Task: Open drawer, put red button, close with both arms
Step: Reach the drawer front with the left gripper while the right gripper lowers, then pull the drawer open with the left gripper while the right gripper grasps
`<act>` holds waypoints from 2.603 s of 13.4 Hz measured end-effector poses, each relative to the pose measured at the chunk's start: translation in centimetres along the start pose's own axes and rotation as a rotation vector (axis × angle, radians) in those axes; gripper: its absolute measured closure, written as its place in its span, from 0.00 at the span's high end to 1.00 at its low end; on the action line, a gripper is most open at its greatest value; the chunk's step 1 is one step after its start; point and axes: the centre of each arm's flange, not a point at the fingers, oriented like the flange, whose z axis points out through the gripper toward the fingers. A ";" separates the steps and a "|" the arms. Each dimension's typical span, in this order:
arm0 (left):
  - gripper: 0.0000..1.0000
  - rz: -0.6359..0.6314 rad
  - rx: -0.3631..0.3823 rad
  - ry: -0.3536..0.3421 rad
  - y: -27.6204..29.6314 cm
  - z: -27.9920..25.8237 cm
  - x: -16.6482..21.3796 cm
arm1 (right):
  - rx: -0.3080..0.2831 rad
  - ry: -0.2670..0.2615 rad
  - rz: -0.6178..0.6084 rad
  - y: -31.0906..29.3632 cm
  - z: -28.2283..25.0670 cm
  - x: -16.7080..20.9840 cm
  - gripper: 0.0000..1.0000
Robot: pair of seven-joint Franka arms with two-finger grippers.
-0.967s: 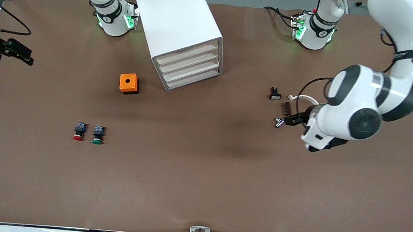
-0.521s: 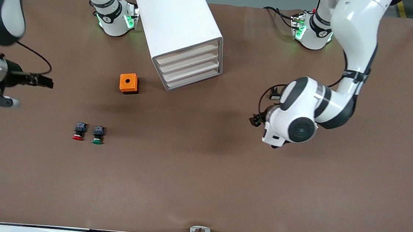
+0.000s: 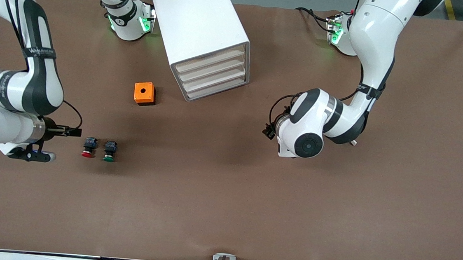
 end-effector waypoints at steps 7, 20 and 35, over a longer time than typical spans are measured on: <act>1.00 -0.367 0.030 -0.258 1.6 2.8 -1.8 | 0.005 0.095 0.000 0.3 5.6 1.5 1.00; 0.87 -0.914 0.259 -0.587 5.4 7.8 -7.5 | 0.010 0.179 0.002 -0.2 13.0 0.3 1.00; 0.64 -0.991 0.439 -0.630 6.3 14.3 -14.6 | 0.011 0.159 0.009 0.0 14.6 0.1 0.44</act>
